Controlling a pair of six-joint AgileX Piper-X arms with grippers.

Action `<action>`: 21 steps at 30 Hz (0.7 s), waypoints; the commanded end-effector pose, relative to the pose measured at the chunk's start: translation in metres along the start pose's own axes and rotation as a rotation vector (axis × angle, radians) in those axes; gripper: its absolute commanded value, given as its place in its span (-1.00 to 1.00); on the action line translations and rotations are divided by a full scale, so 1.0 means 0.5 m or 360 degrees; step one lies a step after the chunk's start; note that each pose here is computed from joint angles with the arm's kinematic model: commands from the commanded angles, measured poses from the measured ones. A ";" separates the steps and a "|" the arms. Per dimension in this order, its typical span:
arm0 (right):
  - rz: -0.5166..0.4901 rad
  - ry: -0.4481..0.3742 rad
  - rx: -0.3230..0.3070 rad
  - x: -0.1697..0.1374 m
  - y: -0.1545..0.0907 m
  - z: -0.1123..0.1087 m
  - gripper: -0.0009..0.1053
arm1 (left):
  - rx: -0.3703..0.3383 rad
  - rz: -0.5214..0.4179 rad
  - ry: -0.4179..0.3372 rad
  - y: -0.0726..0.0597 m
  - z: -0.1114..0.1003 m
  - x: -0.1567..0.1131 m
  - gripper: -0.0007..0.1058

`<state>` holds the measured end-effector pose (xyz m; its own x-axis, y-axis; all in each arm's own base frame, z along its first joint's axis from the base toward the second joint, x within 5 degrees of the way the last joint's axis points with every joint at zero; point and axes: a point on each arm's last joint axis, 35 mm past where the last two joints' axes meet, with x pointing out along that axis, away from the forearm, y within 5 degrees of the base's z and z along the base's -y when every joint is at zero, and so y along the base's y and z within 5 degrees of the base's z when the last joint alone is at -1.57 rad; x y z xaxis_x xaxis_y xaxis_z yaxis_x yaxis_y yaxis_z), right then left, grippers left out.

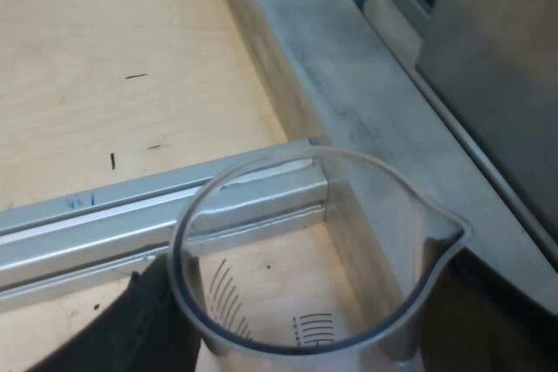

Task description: Pour the beans into the coffee machine

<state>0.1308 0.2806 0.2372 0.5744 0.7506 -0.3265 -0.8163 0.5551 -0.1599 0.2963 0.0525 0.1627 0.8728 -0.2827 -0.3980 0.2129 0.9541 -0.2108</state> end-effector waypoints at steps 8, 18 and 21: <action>-0.0009 -0.0036 0.0018 -0.002 -0.004 0.009 0.28 | 0.0209 -0.0014 -0.0131 -0.011 -0.030 -0.013 -0.60; -0.0021 -0.0035 0.0018 -0.002 -0.005 0.009 0.28 | 0.0230 0.0024 -0.0180 -0.007 -0.027 -0.011 -0.59; -0.0021 -0.0035 0.0018 -0.002 -0.005 0.009 0.28 | 0.0230 0.0024 -0.0180 -0.007 -0.027 -0.011 -0.54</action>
<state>0.1309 0.2805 0.2372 0.5768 0.7489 -0.3263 -0.8146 0.5573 -0.1609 0.2830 0.0497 0.1492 0.9091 -0.2646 -0.3216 0.2494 0.9644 -0.0885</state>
